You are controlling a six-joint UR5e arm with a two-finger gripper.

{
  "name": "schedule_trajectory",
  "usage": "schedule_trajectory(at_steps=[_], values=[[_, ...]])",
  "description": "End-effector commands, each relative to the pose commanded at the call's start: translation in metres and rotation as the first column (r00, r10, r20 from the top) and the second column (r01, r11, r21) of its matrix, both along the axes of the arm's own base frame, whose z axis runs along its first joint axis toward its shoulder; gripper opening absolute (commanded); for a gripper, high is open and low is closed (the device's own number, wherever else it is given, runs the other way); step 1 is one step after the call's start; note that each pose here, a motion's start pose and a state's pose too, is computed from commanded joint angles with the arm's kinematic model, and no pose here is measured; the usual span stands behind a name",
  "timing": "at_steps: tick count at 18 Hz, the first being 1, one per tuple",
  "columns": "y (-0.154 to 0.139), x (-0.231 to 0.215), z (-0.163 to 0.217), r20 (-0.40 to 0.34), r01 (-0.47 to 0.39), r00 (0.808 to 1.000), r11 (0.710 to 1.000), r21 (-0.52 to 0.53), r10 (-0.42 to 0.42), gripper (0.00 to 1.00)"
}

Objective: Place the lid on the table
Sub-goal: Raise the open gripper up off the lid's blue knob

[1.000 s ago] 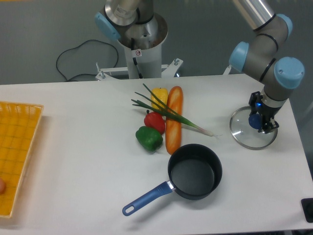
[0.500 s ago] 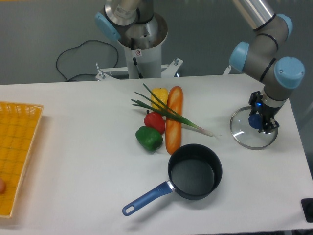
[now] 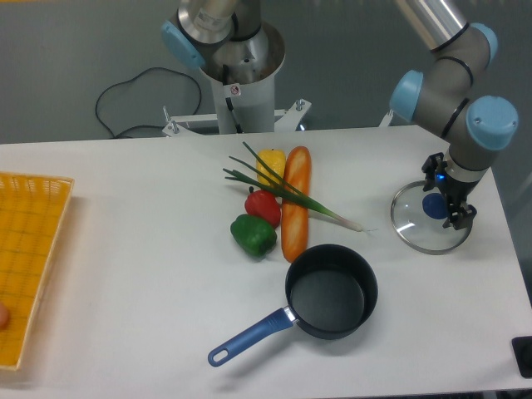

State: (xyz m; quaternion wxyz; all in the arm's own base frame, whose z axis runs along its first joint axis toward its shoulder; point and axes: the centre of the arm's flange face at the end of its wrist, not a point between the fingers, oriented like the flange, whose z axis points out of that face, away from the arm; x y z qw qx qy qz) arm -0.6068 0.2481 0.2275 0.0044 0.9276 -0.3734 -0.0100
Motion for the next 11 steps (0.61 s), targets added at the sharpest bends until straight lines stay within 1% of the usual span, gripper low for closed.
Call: schedule_trajectory(at_steps=[4, 6, 8, 10, 11], values=[[0.0, -0.005, 0.032, -0.055, 0.0, 0.998, 1.0, 0.006, 0.0, 1.0], [-0.004, 0.001, 0.033, -0.051, 0.003, 0.999, 1.0, 0.003, -0.003, 1.0], [-0.016, 0.009, 0.026, -0.032, -0.021, 0.999, 1.0, 0.004, 0.021, 1.0], [-0.017, 0.006, 0.038, -0.054, -0.035, 0.998, 0.999, 0.011, 0.035, 1.0], [-0.014, 0.002, 0.046, -0.069, -0.058, 0.996, 0.998, 0.015, 0.058, 1.0]])
